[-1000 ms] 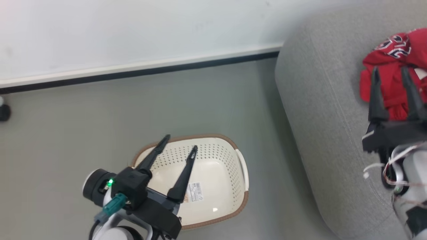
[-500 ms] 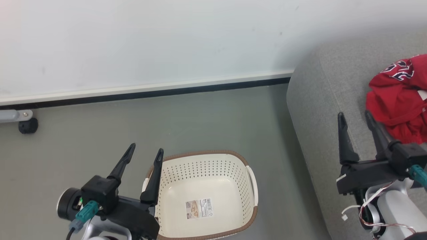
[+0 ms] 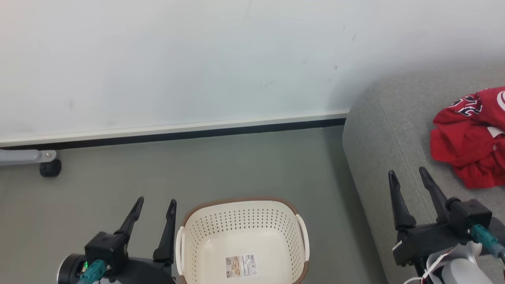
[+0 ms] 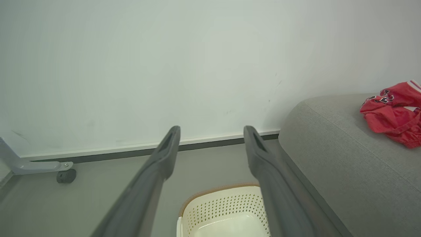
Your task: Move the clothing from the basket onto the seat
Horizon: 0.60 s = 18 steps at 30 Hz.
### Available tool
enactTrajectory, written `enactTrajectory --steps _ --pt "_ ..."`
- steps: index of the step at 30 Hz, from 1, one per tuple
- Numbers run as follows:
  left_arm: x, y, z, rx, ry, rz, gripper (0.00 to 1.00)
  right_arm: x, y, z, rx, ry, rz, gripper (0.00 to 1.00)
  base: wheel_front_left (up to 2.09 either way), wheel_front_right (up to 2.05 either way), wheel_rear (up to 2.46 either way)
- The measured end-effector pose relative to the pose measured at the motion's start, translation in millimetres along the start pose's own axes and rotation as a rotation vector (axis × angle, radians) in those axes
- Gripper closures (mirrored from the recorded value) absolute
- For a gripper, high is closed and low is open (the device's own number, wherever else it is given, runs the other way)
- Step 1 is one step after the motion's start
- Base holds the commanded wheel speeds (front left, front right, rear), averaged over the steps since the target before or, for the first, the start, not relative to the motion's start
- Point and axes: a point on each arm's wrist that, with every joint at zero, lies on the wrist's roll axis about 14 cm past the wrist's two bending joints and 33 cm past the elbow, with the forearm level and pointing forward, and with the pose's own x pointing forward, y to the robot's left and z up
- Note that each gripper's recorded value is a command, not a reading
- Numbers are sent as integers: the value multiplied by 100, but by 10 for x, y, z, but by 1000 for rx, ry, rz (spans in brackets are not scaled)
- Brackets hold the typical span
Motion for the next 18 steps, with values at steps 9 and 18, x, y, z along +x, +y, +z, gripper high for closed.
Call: enactTrajectory --steps 9,18 --pt "-179 95 8 -13 -12 53 0 -181 21 28 -20 11 0 0 0 0 0" --pt "-208 133 50 -27 -29 76 0 -269 -18 61 -22 21 -14 0 0 0 0"
